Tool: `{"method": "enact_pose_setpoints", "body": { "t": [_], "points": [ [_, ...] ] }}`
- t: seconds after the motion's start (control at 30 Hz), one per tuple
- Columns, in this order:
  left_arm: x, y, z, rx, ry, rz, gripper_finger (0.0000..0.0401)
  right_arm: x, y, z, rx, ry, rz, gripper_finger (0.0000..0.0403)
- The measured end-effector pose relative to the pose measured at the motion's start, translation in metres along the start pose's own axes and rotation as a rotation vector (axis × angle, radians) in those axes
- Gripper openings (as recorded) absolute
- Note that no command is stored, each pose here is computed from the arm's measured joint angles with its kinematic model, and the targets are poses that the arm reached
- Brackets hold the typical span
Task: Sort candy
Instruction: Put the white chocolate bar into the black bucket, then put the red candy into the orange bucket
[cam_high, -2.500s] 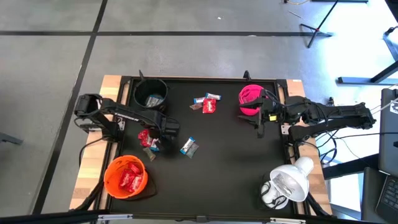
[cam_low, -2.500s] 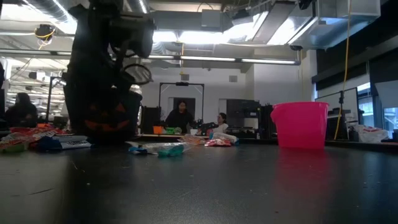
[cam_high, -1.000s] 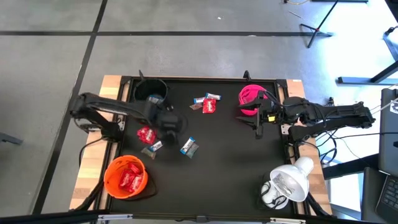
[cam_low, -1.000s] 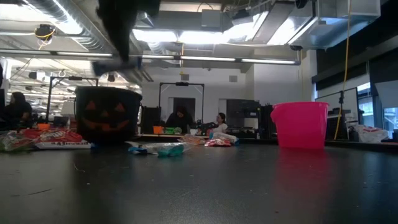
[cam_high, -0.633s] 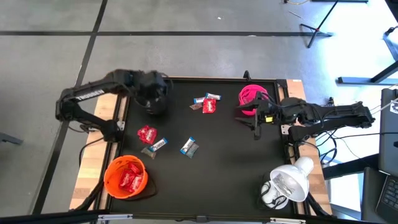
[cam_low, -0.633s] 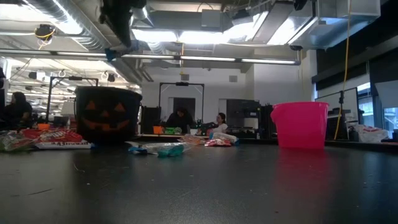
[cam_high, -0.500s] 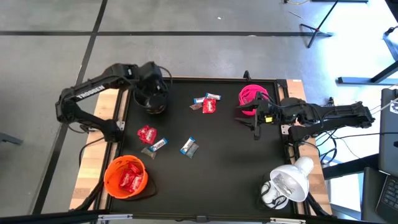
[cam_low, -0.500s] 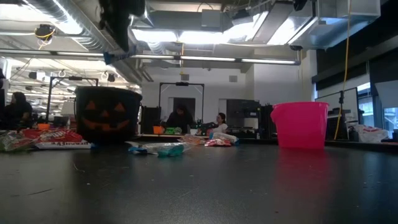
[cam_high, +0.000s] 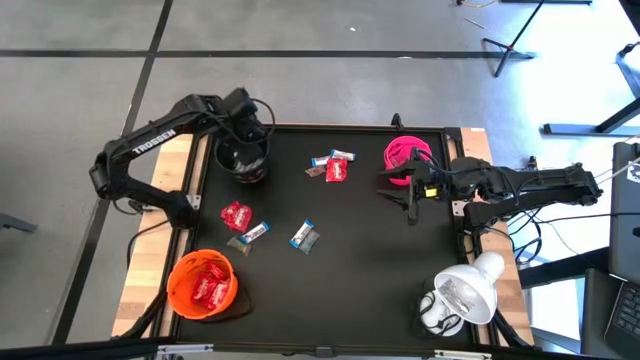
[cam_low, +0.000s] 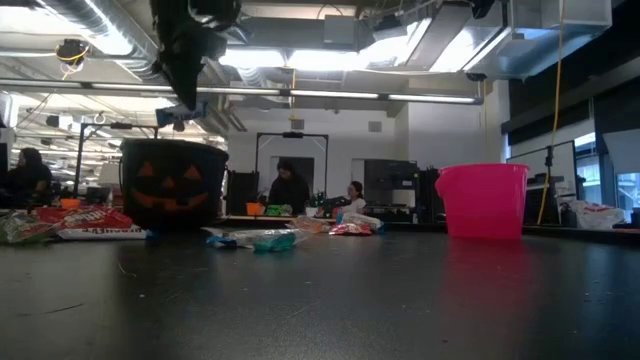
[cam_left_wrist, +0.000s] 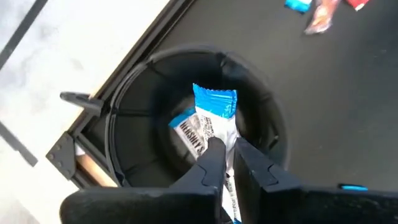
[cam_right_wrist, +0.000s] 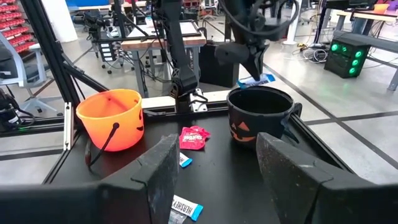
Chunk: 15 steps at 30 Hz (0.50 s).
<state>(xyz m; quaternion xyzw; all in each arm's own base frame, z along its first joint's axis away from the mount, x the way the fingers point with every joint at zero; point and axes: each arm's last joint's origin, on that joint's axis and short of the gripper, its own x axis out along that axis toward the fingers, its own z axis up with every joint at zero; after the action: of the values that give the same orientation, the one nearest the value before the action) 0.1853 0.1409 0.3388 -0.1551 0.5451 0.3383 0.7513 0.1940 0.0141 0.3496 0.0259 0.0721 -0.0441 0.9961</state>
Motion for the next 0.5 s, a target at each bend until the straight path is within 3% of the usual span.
{"method": "enact_pose_setpoints", "body": {
  "t": [0.4,0.47,0.5],
  "points": [
    [0.0035,0.0045,-0.0029,0.013,0.016,0.058,0.0141,0.0000,0.0000,0.0000,0.000,0.000,0.000,0.0213],
    [0.0001,0.0023,-0.0049,0.023,0.014,0.007,0.0152,0.0000,0.0000,0.0000,0.000,0.000,0.000,0.0213],
    [-0.0026,-0.0010,-0.0062,0.046,0.009,-0.072,0.0155,0.0000,0.0000,0.0000,0.000,0.000,0.000,0.0213]
  ]
}}
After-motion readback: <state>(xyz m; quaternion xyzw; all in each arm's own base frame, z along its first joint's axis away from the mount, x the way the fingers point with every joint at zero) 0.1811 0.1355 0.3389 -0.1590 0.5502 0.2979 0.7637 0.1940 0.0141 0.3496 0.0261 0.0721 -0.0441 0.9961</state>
